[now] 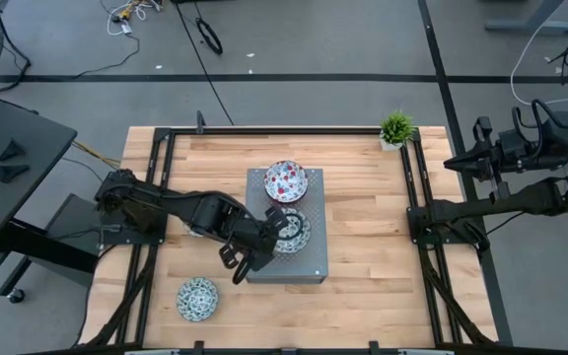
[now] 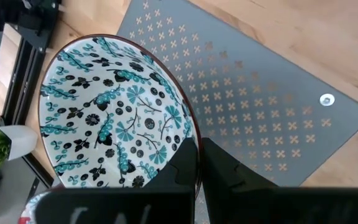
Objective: Pick & Place Mini bowls
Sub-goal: Put the top green bowl on the shelf
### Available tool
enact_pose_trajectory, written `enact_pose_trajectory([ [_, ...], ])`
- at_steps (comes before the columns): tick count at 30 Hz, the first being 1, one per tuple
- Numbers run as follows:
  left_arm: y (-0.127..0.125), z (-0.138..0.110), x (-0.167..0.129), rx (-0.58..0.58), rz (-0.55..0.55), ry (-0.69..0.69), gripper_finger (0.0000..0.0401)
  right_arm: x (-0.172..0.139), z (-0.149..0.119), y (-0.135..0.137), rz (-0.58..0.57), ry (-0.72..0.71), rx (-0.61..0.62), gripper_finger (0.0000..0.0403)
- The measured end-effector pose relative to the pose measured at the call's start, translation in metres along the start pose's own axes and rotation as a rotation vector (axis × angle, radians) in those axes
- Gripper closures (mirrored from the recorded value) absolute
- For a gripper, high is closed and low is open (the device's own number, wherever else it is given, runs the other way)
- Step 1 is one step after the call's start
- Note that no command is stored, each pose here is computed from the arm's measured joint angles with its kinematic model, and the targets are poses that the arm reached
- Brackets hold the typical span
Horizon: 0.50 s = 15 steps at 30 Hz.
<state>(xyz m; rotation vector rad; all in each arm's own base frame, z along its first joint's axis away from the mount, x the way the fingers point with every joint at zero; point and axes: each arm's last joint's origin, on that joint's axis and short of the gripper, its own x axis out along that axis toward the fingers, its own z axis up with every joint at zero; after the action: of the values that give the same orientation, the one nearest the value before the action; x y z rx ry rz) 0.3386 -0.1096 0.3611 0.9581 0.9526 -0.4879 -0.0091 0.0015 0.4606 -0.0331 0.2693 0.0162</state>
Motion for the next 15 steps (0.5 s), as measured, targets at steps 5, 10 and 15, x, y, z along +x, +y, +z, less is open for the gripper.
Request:
enact_pose_trajectory([
  [5,0.0,0.0002,0.0,0.0,0.002,0.0,0.0392,0.0,0.0,0.0,0.0,0.0,0.0,0.0374],
  [10,-0.001,0.0013,-0.0003,0.002,0.002,-0.003,0.0392,0.0,0.0,0.0,0.0,0.0,0.0,0.0374],
  [15,-0.0012,0.0015,-0.0003,0.002,0.001,-0.004,0.0392,0.0,0.0,0.0,0.0,0.0,0.0,0.0374],
])
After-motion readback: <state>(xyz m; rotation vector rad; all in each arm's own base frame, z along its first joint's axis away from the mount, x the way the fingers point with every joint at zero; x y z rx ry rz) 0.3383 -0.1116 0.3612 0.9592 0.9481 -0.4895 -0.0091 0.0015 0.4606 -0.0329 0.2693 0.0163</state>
